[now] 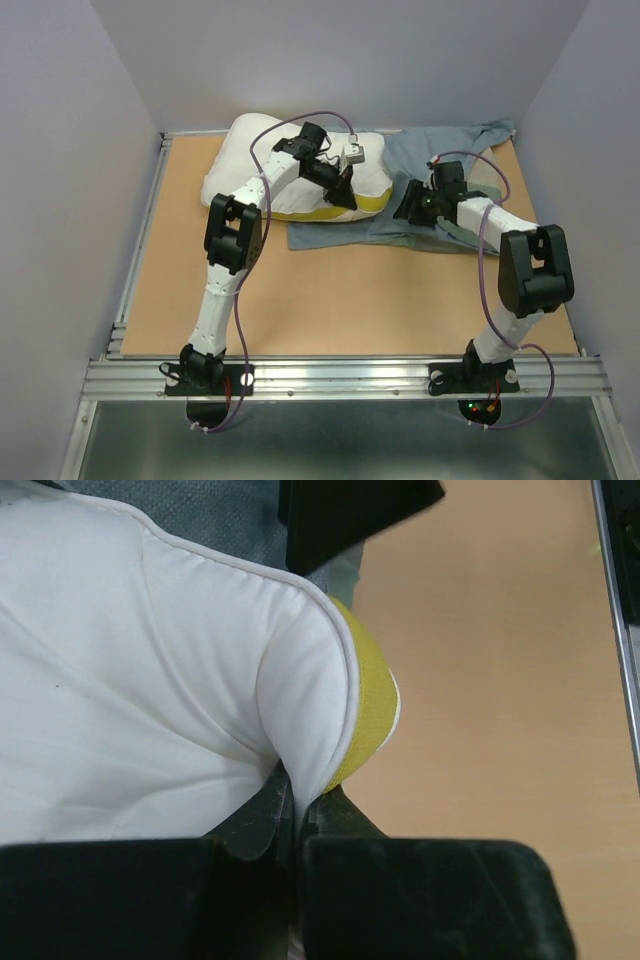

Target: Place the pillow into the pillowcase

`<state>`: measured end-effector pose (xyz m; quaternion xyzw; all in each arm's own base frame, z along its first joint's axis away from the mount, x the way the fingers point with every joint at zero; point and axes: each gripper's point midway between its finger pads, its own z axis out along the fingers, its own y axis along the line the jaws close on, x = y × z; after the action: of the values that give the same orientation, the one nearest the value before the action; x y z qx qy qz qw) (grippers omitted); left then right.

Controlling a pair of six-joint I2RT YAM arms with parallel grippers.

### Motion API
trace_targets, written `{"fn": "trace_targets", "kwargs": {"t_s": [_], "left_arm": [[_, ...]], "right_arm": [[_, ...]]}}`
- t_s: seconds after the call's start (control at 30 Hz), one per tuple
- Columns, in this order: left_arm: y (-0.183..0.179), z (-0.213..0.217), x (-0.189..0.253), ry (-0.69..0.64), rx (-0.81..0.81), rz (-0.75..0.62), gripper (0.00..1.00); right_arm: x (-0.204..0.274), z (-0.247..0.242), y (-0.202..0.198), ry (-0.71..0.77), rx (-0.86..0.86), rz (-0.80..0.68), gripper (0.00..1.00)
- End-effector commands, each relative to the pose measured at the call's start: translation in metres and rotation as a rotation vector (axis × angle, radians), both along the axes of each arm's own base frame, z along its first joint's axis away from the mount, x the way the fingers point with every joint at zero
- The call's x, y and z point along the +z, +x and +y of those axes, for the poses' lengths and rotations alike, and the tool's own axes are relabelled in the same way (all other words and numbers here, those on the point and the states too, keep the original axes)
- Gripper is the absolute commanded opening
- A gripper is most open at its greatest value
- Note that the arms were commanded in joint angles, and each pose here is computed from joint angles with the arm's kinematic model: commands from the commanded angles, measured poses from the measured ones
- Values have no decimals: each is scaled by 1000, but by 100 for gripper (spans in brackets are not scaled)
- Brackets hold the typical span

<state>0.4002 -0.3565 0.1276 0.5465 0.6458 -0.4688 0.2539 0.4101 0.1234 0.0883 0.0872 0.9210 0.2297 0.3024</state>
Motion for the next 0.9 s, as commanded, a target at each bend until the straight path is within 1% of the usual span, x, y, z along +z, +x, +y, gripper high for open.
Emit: {"fn": "trace_targets", "kwargs": {"t_s": [0.0,0.17,0.37,0.5,0.53,0.57,0.6,0.63,0.67,0.77,0.83,0.87], "left_arm": [[-8,-11,56,-120,-10,-10,0],[-1,-11,55,-124,10,-5,0],[3,-10,54,-130,20,1,0],[4,-7,52,-124,32,0,0],[5,-7,51,-120,37,-1,0],[6,-6,50,-116,44,-4,0],[9,-4,48,-100,60,-12,0],[11,-3,47,-90,73,-17,0],[12,-2,45,-78,86,-23,0],[19,3,39,-45,122,-42,0],[25,5,38,-23,150,-71,0],[25,6,32,-9,169,-55,0]], "right_arm": [[2,18,20,-23,-34,-55,56],[-23,31,21,-53,-31,-20,56],[-35,36,39,-96,-64,-36,57],[-54,39,37,-113,-63,4,56],[-57,39,36,-114,-60,10,51],[-58,40,35,-114,-49,12,29],[-59,42,33,-107,-32,16,17],[-56,42,31,-110,-18,8,1],[-51,42,30,-110,-10,-1,0],[-17,43,22,-100,43,-64,1],[4,44,9,-81,86,-99,1],[31,43,2,-76,107,-159,0]]}}
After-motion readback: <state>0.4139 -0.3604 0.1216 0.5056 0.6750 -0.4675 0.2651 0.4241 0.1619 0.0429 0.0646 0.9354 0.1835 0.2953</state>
